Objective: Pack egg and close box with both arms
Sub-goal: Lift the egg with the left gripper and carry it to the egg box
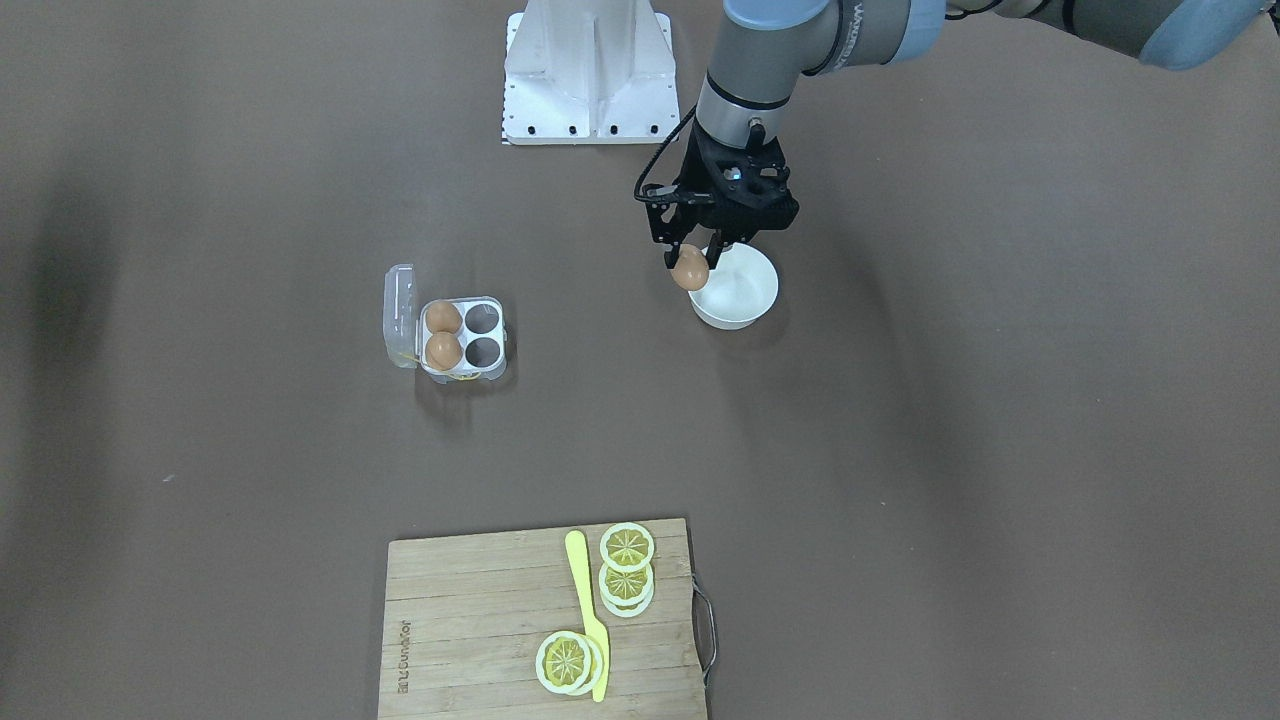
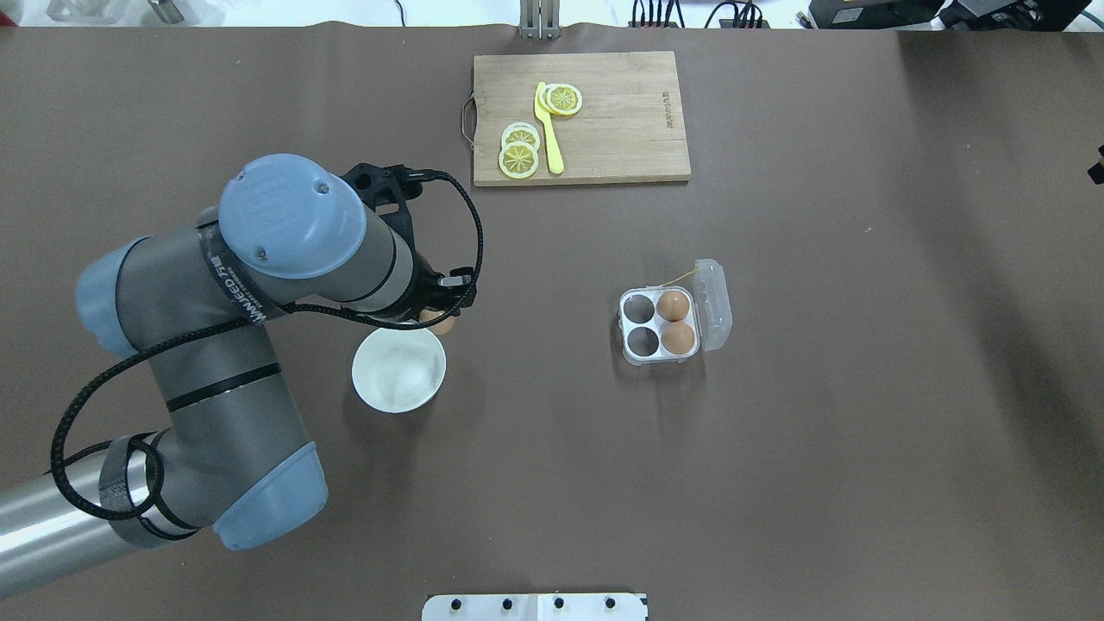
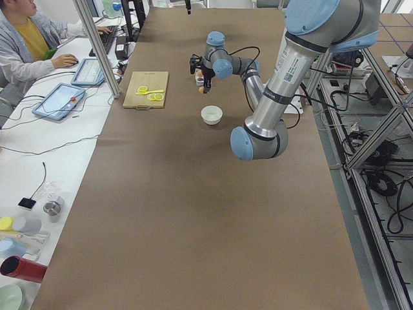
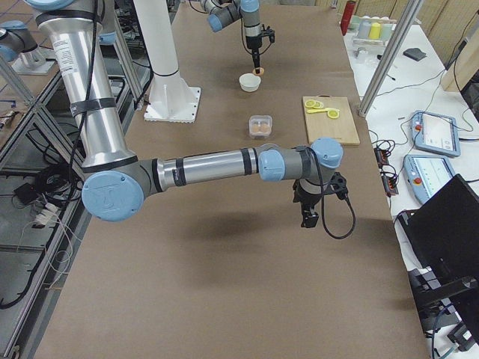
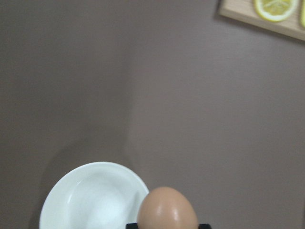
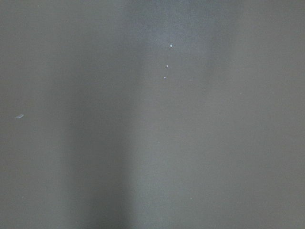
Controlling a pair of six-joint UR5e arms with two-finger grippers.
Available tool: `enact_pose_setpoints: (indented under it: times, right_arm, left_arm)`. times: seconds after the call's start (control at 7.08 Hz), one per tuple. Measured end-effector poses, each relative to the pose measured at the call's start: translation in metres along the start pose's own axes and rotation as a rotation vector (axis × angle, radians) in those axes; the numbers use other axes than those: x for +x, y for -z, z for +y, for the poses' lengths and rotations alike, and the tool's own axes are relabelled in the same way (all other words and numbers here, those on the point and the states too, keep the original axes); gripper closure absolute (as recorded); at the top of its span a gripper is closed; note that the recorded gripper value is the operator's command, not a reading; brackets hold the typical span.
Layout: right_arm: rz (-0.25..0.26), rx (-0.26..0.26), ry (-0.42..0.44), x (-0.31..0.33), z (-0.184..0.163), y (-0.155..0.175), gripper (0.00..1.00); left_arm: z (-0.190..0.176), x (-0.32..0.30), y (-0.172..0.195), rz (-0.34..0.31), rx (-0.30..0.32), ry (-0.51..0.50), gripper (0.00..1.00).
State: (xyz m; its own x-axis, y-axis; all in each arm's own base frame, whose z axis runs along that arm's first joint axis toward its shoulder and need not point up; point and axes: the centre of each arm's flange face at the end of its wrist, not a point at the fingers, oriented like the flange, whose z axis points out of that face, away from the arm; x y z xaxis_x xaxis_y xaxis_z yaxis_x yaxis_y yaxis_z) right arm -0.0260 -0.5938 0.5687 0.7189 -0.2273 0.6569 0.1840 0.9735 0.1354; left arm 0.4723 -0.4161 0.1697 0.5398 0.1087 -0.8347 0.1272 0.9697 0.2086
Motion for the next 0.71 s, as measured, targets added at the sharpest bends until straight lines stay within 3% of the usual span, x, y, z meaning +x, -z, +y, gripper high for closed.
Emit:
enact_pose_setpoints:
  times: [0.28, 0.56, 0.71]
  right_arm:
    - [-0.002, -0.008, -0.001, -0.005, -0.001, -0.005, 0.00]
    - [-0.002, -0.012, -0.010, -0.007, -0.002, -0.007, 0.00]
    - [-0.003, -0.012, -0.012, -0.008, -0.002, -0.007, 0.00]
  left_arm:
    - [-0.015, 0.015, -0.023, 0.194, 0.150, -0.377, 1.00]
    - [-0.027, 0.023, -0.041, 0.179, 0.316, -0.698, 1.00]
    - [-0.024, 0.037, -0.042, 0.175, 0.352, -0.759, 1.00]
